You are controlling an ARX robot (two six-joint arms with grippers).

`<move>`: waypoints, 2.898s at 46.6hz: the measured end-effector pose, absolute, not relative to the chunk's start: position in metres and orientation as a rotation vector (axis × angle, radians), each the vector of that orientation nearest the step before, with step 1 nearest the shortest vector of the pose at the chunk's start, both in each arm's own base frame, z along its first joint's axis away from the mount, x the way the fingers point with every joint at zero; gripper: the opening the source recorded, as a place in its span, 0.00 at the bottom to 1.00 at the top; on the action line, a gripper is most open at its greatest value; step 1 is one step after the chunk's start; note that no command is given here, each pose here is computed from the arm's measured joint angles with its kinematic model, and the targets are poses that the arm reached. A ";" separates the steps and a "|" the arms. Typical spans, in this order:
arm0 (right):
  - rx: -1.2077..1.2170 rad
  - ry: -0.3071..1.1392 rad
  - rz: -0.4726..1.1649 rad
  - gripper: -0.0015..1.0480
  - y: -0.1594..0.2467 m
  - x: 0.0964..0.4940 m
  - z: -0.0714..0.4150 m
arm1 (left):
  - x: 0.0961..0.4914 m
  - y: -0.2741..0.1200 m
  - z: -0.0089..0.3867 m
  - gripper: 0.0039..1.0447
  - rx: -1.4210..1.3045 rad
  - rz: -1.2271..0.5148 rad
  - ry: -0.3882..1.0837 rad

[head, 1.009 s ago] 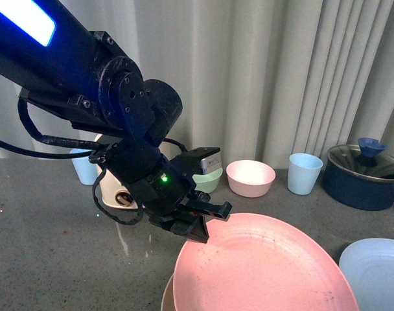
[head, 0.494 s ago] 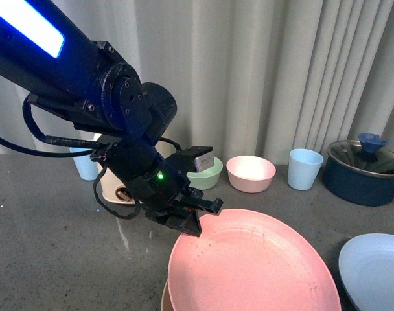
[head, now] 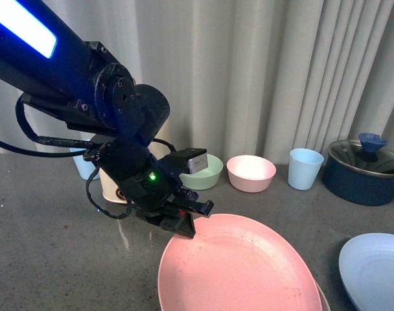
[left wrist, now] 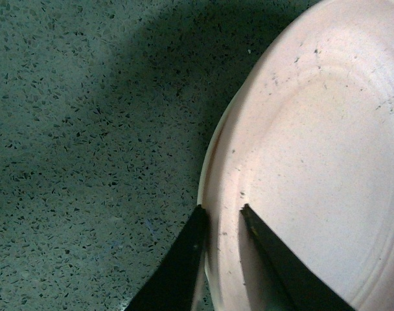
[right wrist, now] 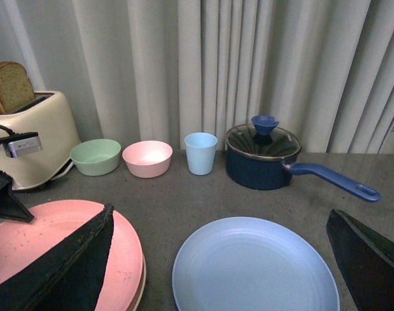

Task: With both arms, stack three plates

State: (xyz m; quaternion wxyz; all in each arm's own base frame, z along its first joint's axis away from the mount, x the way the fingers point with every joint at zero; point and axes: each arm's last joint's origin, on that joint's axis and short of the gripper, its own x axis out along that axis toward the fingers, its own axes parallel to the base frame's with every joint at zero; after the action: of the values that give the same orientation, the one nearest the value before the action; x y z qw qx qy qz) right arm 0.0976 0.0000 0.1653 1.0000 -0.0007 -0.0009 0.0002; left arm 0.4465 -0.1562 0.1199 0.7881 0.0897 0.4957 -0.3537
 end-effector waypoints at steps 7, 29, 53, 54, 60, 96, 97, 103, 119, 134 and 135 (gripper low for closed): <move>-0.001 -0.002 0.000 0.93 0.000 0.098 0.165 | 0.446 -0.156 0.120 0.39 0.192 -0.766 1.077; -0.001 -0.002 0.000 0.93 0.000 0.098 0.165 | 0.426 -0.131 0.202 0.94 0.288 -0.764 0.773; -0.001 -0.002 0.000 0.93 0.000 0.098 0.165 | 0.303 -0.039 0.264 0.54 0.069 -0.006 -0.010; -0.001 -0.002 0.000 0.93 0.000 0.098 0.165 | 0.297 -0.037 0.262 0.50 0.053 0.000 -0.027; -0.001 -0.002 0.001 0.93 0.000 0.098 0.165 | 0.271 -0.027 0.238 0.31 0.021 0.007 -0.018; -0.001 -0.002 0.001 0.93 0.000 0.098 0.165 | 0.164 0.000 0.179 0.03 0.002 0.000 0.009; -0.001 -0.002 0.000 0.93 0.000 0.098 0.165 | 0.163 0.000 0.179 0.03 0.002 0.000 0.007; -0.001 -0.002 0.000 0.93 0.000 0.098 0.165 | 0.153 0.000 0.175 0.03 0.002 -0.001 0.009; -0.001 -0.002 0.000 0.93 0.000 0.098 0.165 | 0.136 0.000 0.173 0.03 -0.001 -0.002 -0.018; -0.001 -0.002 0.000 0.93 0.000 0.098 0.165 | 0.121 0.000 0.176 0.03 -0.001 -0.002 -0.031; -0.001 -0.002 0.000 0.93 0.000 0.098 0.165 | 0.120 0.000 0.176 0.03 -0.001 -0.002 -0.031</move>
State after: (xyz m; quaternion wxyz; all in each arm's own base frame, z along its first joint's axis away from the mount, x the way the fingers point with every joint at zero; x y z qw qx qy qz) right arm 0.0976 0.0000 0.1653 1.0000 -0.0007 -0.0009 0.0002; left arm 0.1201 -0.0003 0.1762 0.9999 -0.0003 -0.0155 -0.0011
